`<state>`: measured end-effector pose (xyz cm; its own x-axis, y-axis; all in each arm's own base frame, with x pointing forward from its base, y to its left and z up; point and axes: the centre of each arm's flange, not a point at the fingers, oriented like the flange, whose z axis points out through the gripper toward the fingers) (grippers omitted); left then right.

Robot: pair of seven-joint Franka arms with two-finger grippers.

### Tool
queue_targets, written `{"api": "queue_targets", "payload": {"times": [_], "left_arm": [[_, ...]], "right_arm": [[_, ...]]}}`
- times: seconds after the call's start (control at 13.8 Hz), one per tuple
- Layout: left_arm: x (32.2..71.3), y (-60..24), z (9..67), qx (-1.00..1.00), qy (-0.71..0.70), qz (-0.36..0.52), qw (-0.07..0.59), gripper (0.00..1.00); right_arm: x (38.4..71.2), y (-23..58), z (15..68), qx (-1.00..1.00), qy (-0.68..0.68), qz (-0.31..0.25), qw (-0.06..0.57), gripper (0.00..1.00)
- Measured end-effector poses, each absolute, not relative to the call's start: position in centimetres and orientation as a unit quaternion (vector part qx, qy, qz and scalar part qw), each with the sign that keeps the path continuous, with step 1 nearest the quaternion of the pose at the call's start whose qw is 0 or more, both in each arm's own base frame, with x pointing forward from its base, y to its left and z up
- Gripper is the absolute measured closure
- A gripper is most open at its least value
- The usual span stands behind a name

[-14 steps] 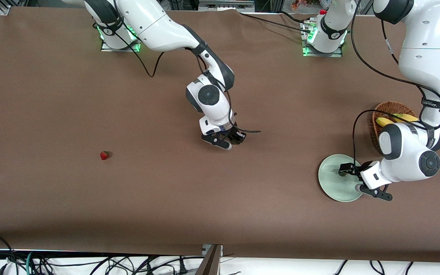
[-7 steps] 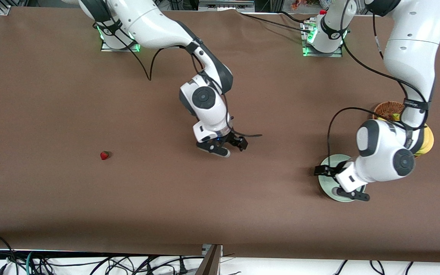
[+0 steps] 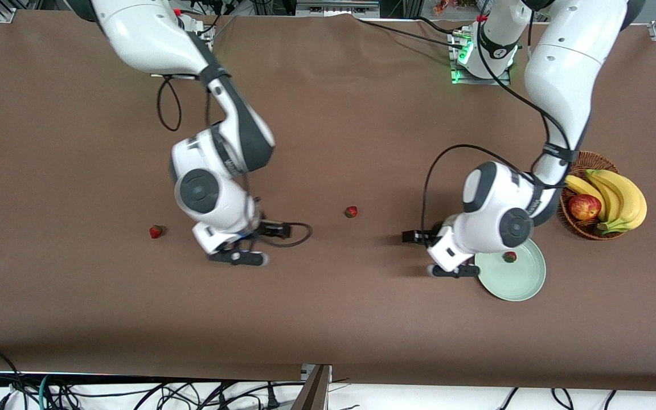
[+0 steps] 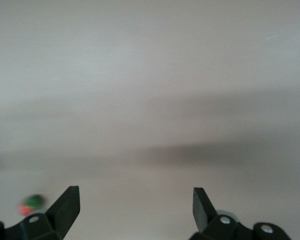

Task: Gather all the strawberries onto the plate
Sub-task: 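Grasp the middle strawberry with the left gripper while the right gripper grasps the last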

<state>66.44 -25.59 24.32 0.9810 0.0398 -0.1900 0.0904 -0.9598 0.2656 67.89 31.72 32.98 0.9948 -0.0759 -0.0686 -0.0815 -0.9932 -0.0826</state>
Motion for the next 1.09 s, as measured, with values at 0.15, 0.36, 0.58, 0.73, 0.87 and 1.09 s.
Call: {"api": "queue_targets", "payload": {"times": [0.15,0.36,0.58,0.73,0.87,1.09], "left_arm": [[64.2,-30.9,23.8,0.984,0.06,-0.101,0.131,0.0],[60.5,-37.2,21.7,0.983,0.091,-0.095,0.127,0.0],[59.2,-38.5,20.4,0.983,0.099,-0.099,0.121,0.0],[58.8,-38.5,19.9,0.983,0.099,-0.098,0.119,0.0],[57.8,-39.1,18.9,0.984,0.093,-0.095,0.117,0.0],[56.7,-40.1,18.5,0.985,0.092,-0.095,0.113,0.0]], "right_arm": [[69.4,25.4,32.5,-0.999,0.013,0.045,0.019,0.0],[70.2,17.8,30.8,-0.997,0.012,0.074,-0.022,0.0],[69.8,12.6,28.7,-0.994,-0.012,0.099,-0.041,0.0],[69.6,10.5,27.7,-0.993,-0.007,0.11,-0.046,0.0],[69.2,9.3,26.6,-0.992,-0.001,0.115,-0.047,0.0],[68.4,8.0,24.0,-0.993,0.001,0.111,-0.05,0.0]]}}
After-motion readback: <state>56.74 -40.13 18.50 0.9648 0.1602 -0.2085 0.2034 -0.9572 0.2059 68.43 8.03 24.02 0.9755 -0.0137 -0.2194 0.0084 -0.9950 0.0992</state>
